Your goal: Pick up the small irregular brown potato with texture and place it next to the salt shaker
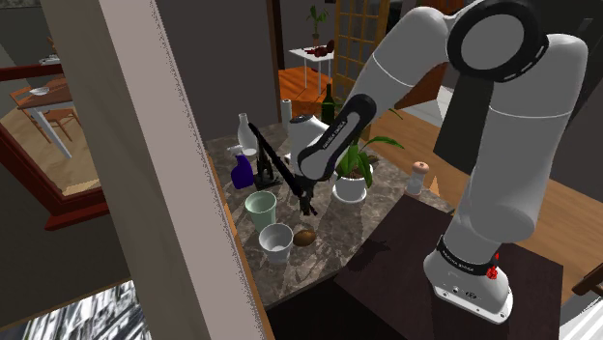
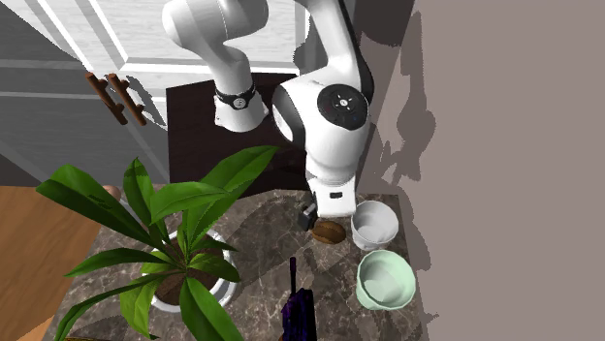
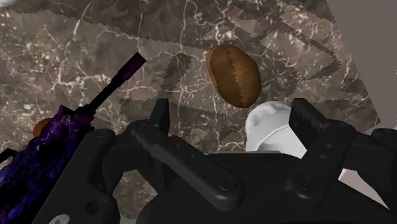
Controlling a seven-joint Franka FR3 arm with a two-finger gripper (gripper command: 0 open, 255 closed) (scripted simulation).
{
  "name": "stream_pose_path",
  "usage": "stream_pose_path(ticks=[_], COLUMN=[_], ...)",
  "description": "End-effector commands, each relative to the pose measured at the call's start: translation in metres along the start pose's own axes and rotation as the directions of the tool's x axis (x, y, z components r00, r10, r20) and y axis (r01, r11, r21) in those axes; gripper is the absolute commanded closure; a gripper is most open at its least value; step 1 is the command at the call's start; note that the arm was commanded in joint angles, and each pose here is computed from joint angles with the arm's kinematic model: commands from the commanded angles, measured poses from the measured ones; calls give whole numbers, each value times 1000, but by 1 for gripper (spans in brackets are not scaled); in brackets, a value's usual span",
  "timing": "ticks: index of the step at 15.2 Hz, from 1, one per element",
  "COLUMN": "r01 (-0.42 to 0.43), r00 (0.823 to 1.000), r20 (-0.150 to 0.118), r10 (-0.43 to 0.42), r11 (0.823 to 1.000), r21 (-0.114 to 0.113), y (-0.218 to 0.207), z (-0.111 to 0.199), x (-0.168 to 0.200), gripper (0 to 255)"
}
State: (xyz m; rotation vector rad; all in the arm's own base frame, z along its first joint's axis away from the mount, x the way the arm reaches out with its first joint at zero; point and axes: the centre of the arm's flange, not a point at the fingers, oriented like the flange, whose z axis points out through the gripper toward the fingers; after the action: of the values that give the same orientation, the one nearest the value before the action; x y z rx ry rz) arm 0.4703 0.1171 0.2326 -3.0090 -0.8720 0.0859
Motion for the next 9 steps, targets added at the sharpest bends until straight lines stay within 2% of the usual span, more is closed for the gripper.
stream_pose_path(ticks=[1,9], r01=[39,169], r00=[999,984], r20=[11,48], r10=[-39,-170], r11=[999,985], r21=[4,17], y=[-6,-28], z=[26,117], x=[10,40], gripper=[0,0])
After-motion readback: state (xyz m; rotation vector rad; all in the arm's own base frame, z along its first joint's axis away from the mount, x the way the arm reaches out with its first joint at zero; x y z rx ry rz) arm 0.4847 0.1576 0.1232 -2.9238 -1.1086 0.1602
